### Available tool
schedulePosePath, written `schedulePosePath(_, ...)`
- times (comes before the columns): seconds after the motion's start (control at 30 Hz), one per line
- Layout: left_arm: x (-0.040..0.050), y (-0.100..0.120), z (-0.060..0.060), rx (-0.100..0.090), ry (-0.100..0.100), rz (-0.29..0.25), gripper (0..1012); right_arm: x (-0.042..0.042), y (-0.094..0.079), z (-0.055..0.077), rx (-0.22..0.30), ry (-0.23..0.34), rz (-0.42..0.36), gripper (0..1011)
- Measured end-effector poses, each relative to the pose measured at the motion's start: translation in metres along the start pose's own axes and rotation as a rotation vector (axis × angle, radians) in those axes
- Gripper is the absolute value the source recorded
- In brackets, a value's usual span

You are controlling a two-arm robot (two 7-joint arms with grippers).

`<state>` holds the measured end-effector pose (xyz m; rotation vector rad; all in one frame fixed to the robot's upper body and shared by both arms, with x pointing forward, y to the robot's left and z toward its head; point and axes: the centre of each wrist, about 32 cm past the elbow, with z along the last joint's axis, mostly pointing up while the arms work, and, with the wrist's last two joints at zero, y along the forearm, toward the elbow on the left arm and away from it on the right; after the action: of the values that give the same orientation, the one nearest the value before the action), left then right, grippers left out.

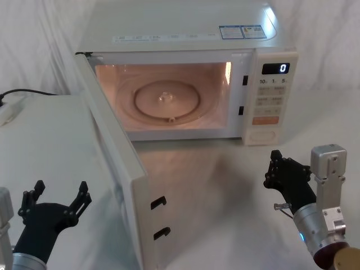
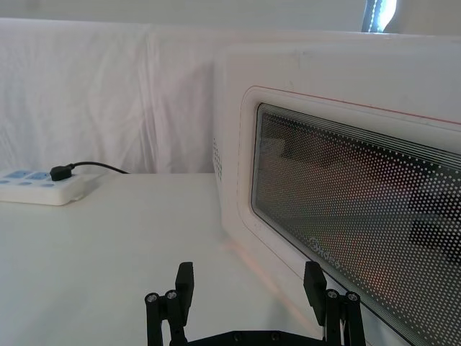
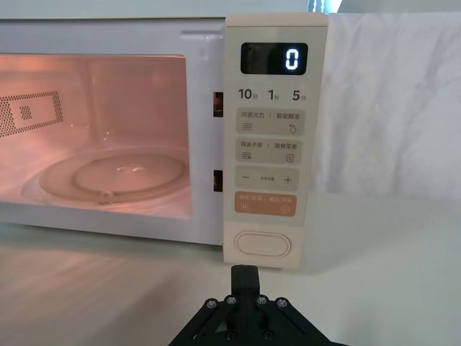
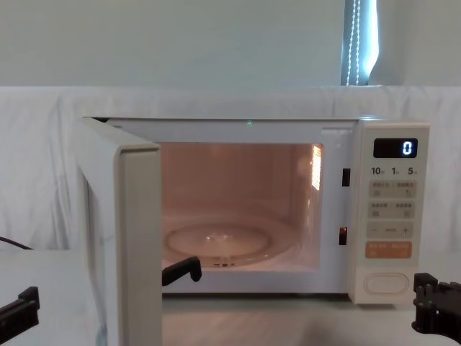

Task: Press the button to open the microwave door with one hand; close the microwave door with the other hand.

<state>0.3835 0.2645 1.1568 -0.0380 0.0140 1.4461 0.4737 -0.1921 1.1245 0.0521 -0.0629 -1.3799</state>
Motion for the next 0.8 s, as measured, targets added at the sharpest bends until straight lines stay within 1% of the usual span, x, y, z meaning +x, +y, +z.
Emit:
schedulePosePath(0.2, 0.0, 0.0, 0.0, 0.0, 0.0, 0.0, 1001, 0.0, 0.0, 0.0, 0.0, 0.0, 0.0, 0)
schedulePosePath(0.33, 0.0, 0.0, 0.0, 0.0, 0.0, 0.0, 945, 0.0, 0.0, 0.0, 0.0, 0.0, 0.0, 0)
schedulePosePath(0.37, 0.0, 0.0, 0.0, 0.0, 0.0, 0.0, 914, 0.0, 0.0, 0.0, 0.0, 0.0, 0.0, 0)
schedulePosePath(0.4, 0.0, 0.0, 0.0, 0.0, 0.0, 0.0, 906, 0.0, 0.0, 0.0, 0.0, 0.0, 0.0, 0)
schedulePosePath(0.43, 0.0, 0.0, 0.0, 0.0, 0.0, 0.0, 853, 0.0, 0.0, 0.0, 0.0, 0.0, 0.0, 0)
schedulePosePath(0.53, 0.0, 0.0, 0.0, 0.0, 0.0, 0.0, 801, 0.0, 0.0, 0.0, 0.0, 0.0, 0.0, 0)
schedulePosePath(0.57, 0.0, 0.0, 0.0, 0.0, 0.0, 0.0, 745, 0.0, 0.0, 0.0, 0.0, 0.0, 0.0, 0)
schedulePosePath(0.67, 0.0, 0.0, 0.0, 0.0, 0.0, 0.0, 686, 0.0, 0.0, 0.0, 0.0, 0.0, 0.0, 0)
schedulePosePath(0.7, 0.0, 0.0, 0.0, 0.0, 0.0, 0.0, 626, 0.0, 0.0, 0.0, 0.0, 0.0, 0.0, 0)
schedulePosePath(0.8, 0.0, 0.0, 0.0, 0.0, 0.0, 0.0, 544, 0.0, 0.0, 0.0, 0.0, 0.0, 0.0, 0)
